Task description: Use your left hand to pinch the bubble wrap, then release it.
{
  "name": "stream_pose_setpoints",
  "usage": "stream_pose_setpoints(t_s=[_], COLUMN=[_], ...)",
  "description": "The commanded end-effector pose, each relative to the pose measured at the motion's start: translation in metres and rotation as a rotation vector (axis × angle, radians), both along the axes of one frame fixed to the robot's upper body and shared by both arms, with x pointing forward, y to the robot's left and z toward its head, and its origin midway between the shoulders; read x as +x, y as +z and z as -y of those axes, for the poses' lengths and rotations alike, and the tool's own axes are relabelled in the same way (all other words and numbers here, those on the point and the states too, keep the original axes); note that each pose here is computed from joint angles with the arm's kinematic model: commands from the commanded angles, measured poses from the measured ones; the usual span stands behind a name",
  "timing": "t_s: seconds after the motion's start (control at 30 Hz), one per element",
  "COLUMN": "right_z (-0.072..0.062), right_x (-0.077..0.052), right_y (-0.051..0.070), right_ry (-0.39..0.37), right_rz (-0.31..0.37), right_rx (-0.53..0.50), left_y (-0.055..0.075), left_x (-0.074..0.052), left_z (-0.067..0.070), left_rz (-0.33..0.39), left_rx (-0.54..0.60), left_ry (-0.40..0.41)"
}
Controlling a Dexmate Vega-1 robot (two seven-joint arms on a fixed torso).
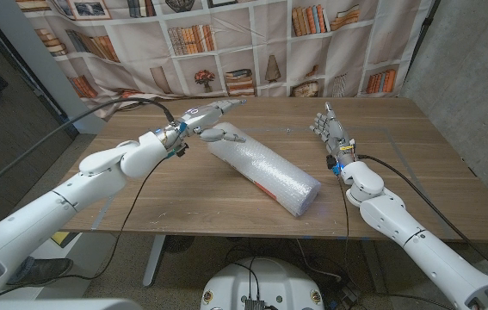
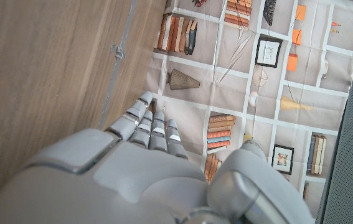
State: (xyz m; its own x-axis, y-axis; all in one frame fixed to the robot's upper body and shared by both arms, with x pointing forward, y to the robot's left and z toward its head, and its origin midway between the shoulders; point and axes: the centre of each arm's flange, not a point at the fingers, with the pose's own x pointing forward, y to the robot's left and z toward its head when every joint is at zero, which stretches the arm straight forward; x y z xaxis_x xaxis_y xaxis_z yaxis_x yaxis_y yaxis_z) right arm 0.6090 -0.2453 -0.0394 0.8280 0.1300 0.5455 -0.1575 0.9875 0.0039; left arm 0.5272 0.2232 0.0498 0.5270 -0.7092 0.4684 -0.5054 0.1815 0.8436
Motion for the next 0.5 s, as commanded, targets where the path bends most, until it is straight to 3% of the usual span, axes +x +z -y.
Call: stream_pose_setpoints(t_s=[0.03,0.5], right_z=[0.000,0.002], right_x=[-0.001,-0.005], right_y=[0.001,0.002], right_ry=[0.010,0.020], right_rz=[-0.007,-0.005], right_rx=[-0.010,-0.027], left_y=[0.005,0.011], left_x=[-0.011,-0.024], left_z=[0.007,0.036], left_rz=[0.046,0.082], left_rx=[0.116,0.351], left_ry=[0.083,0.145])
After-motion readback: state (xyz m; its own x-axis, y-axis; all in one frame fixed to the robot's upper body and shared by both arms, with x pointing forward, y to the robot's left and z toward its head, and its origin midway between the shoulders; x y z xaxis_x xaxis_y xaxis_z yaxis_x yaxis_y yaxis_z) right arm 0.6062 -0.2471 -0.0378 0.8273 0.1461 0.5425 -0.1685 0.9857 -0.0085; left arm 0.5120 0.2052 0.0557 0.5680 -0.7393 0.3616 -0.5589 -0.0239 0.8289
